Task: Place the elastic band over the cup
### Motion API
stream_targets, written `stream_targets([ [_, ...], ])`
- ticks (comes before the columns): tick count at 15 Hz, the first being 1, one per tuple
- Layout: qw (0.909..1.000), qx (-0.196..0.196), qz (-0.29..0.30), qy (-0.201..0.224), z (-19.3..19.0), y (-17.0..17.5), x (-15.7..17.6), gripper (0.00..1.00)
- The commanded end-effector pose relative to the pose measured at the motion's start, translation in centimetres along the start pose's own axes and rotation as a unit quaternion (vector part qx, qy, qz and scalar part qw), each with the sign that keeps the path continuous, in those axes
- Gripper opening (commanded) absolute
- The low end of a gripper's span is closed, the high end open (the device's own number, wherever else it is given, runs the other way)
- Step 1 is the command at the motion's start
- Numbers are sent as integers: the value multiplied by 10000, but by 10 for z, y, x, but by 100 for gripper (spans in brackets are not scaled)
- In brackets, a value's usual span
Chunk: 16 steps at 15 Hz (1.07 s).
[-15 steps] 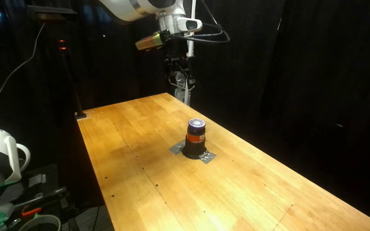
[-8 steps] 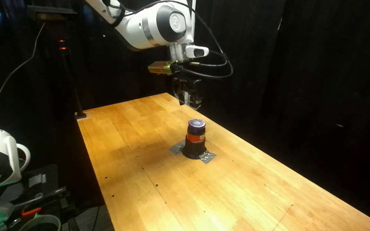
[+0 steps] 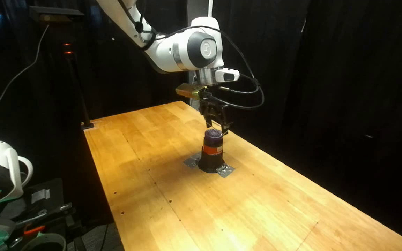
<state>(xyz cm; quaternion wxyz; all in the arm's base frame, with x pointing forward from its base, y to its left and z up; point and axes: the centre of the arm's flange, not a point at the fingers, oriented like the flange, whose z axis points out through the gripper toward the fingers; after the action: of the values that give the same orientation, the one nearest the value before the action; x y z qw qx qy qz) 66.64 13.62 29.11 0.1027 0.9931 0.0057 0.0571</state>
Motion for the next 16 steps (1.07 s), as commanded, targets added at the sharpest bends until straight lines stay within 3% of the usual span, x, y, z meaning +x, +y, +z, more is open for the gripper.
stream_targets([
  [1,9998,60,195,80,10,-2,30,100],
  [5,9994,118,317,5,25,2,40,100],
  [9,9984,240,363,-373,34,5,35,100],
  [13,9945,478,273,-887,21,16,13,100],
  [16,9928,633,239,-986,2,29,1,100],
])
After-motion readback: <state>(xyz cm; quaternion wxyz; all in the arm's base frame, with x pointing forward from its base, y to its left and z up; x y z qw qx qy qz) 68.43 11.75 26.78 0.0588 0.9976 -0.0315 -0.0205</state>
